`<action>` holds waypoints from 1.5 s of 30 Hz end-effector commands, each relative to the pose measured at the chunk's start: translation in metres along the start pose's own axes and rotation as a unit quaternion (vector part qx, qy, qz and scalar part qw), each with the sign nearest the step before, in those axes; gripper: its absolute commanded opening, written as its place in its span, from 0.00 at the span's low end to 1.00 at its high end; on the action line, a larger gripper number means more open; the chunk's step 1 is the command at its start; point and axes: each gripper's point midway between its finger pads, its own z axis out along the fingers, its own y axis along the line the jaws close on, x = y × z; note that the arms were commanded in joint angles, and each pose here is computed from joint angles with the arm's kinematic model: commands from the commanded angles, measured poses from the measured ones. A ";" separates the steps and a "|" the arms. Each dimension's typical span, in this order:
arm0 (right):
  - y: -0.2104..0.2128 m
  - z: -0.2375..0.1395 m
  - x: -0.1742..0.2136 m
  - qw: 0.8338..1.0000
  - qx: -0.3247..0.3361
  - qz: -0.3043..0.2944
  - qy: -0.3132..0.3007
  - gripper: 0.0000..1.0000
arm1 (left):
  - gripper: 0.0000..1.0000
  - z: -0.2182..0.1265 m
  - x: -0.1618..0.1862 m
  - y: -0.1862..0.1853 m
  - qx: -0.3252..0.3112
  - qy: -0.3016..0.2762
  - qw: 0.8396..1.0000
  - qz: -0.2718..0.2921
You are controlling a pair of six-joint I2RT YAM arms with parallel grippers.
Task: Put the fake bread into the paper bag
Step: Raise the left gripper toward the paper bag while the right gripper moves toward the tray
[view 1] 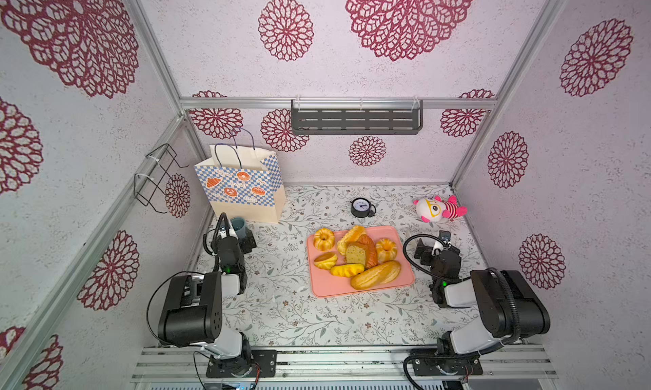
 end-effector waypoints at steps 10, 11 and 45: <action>0.002 0.000 -0.021 0.999 -0.005 0.009 -0.033 0.99 | 0.97 0.000 -0.004 -0.002 0.003 -0.009 1.000 0.008; 0.001 0.000 -0.021 0.999 -0.005 0.009 -0.033 0.99 | 0.97 0.000 -0.003 -0.002 0.003 -0.009 1.000 0.008; -0.042 -0.101 -0.101 0.976 0.078 0.192 0.066 0.99 | 0.97 -0.077 -0.067 -0.016 0.003 0.170 0.959 -0.227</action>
